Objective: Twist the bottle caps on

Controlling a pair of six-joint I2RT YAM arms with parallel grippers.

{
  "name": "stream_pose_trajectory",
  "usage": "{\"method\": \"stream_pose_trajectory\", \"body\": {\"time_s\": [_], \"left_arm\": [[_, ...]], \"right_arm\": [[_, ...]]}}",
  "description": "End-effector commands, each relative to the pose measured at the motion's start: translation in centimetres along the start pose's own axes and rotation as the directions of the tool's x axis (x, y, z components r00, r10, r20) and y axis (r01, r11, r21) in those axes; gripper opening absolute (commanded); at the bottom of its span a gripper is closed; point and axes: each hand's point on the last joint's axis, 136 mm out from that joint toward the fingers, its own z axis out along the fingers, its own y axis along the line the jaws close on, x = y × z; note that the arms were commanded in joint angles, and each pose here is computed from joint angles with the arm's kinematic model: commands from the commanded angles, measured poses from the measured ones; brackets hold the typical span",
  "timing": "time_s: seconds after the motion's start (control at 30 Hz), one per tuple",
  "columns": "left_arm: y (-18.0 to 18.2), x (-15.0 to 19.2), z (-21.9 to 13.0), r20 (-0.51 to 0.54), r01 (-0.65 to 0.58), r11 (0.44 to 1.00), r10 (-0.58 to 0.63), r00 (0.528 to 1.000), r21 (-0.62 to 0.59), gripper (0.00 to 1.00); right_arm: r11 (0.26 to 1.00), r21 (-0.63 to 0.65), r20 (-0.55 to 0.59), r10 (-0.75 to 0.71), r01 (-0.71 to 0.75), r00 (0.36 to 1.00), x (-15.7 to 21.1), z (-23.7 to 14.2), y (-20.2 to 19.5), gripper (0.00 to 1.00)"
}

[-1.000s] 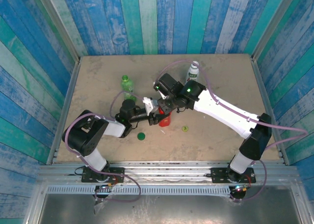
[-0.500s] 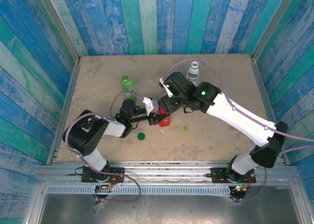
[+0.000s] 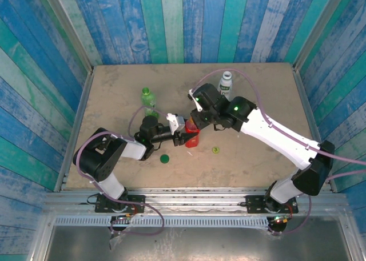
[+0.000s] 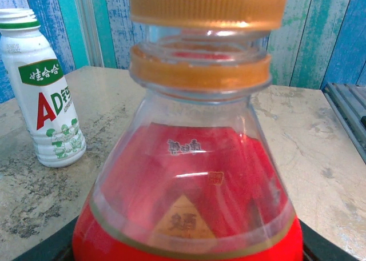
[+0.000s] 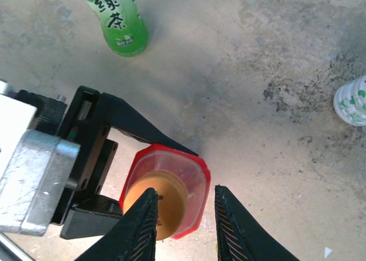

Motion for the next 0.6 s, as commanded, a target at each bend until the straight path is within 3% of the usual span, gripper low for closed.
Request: {"method": "stream_pose_trajectory", "body": {"time_s": [0.0,0.57], "left_arm": [[-0.8,3.8,0.0,-0.110,0.089,0.996,-0.086,0.990,0.021,0.59],[-0.7,3.9,0.0,-0.116,0.091,0.996,-0.089,0.989,0.017,0.59]], "right_arm": [[1.000,-0.008,-0.038,0.012,-0.012,0.999,0.9,0.9,-0.2,0.28],[0.994,-0.097,-0.151,0.043,-0.058,0.988,4.4,2.3,0.3,0.27]]}}
